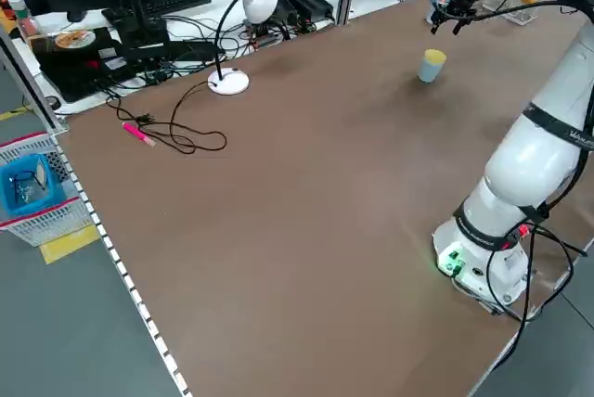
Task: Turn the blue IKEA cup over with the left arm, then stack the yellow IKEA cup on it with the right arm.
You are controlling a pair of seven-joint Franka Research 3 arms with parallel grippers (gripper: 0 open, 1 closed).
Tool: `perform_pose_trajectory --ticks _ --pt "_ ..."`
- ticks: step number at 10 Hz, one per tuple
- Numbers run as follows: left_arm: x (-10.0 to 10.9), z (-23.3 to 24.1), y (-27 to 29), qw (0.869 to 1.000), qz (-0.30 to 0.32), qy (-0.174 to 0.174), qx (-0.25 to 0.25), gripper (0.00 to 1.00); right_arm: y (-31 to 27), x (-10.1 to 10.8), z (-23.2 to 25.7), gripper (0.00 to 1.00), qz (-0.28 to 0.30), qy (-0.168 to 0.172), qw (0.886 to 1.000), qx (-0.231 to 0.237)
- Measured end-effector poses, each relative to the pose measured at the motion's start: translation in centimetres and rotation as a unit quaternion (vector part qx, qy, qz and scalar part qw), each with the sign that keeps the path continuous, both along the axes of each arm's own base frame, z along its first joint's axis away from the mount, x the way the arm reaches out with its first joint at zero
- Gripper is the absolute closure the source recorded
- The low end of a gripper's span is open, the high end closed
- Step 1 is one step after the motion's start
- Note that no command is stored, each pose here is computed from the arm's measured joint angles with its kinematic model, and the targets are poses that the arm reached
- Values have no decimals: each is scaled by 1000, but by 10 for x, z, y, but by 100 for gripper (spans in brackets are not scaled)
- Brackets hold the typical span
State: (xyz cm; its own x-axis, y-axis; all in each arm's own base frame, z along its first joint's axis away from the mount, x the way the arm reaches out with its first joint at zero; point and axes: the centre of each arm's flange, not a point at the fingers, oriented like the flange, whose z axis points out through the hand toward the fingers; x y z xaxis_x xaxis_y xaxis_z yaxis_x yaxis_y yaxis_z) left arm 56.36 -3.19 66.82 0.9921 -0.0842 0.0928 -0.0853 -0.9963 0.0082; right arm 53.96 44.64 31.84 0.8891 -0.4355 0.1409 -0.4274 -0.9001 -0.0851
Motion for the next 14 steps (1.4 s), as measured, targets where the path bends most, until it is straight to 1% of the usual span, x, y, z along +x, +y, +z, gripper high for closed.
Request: perform_pose_trajectory --ticks 2,4,6,9,10,12,13,14 --pt "0 0 0 1000 0 0 0 1 -41 27 21 0 41 -3 999 -20" --pt "0 0 0 1000 0 0 0 1 -81 49 40 0 82 -6 996 -38" --pt "0 0 0 1000 0 0 0 1 -121 63 50 0 125 -1 990 -58" --pt "0 0 1 1000 1 0 0 1 -181 83 53 0 173 18 981 -85" --pt "0 0 2 1000 1 0 0 1 -205 90 56 0 188 29 978 -90" --pt "0 0 1 1000 1 0 0 1 -267 102 75 0 210 52 972 -86" --pt "0 0 1 1000 1 0 0 1 -300 105 89 0 206 59 973 -80" --pt "0 0 1 1000 3 0 0 1 -329 107 103 0 193 60 977 -64"
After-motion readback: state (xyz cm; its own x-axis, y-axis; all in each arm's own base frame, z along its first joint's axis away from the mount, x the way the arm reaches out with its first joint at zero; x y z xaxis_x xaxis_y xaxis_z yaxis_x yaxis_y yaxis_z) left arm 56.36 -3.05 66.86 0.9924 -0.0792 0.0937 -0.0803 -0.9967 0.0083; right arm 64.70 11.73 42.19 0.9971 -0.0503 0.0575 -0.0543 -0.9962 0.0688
